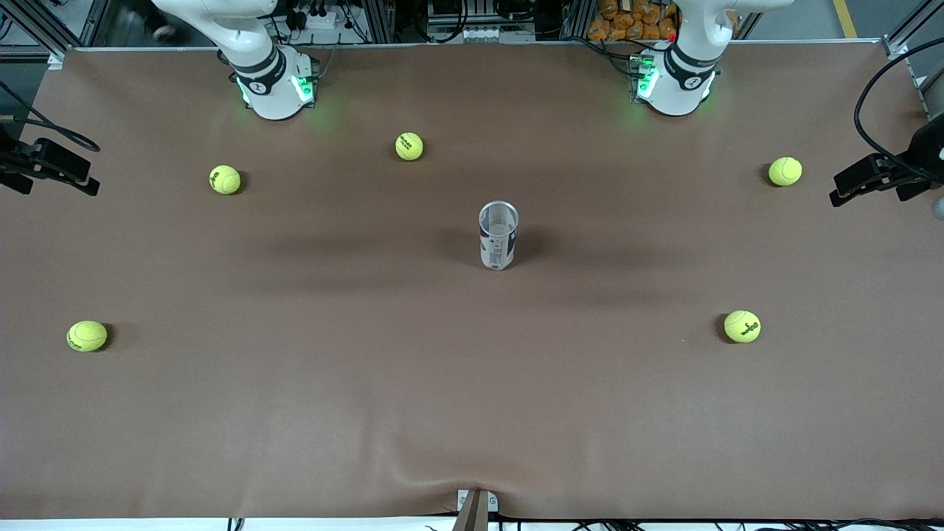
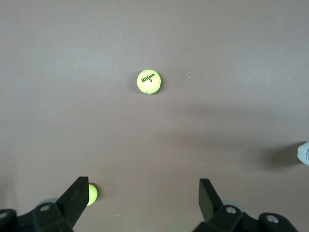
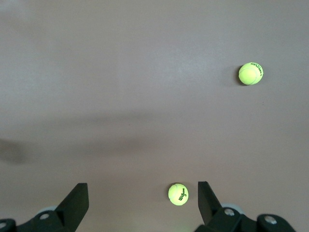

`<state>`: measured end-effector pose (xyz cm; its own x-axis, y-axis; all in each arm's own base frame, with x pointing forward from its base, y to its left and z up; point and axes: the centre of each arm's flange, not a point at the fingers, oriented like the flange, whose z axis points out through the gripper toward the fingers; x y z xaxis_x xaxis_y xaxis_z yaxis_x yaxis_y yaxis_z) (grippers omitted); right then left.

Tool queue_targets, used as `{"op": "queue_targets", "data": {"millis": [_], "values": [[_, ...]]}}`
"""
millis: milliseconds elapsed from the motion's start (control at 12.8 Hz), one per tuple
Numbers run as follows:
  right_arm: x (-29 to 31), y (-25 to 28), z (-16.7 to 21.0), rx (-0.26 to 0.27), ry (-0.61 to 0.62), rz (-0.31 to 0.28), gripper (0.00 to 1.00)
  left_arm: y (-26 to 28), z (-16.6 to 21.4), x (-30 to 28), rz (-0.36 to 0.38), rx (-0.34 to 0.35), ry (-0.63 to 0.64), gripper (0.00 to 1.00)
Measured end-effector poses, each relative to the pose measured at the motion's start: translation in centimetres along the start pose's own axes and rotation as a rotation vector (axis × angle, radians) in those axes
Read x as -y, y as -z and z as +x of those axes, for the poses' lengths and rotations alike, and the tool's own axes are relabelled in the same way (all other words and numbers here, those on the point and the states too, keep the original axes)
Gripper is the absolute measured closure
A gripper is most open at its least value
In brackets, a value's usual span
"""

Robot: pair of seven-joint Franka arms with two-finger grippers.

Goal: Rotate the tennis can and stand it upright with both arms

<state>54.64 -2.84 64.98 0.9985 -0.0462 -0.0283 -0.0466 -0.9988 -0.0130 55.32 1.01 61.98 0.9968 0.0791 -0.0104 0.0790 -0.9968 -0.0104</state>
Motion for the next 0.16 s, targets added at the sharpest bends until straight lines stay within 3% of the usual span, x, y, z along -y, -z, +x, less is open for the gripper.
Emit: {"op": "queue_targets", "data": {"millis": [157], "values": [[-0.01, 0.0, 0.0, 0.0, 0.0, 0.0, 0.0, 0.0, -0.01, -0.14, 0.0, 0.0, -0.002, 0.0]]}}
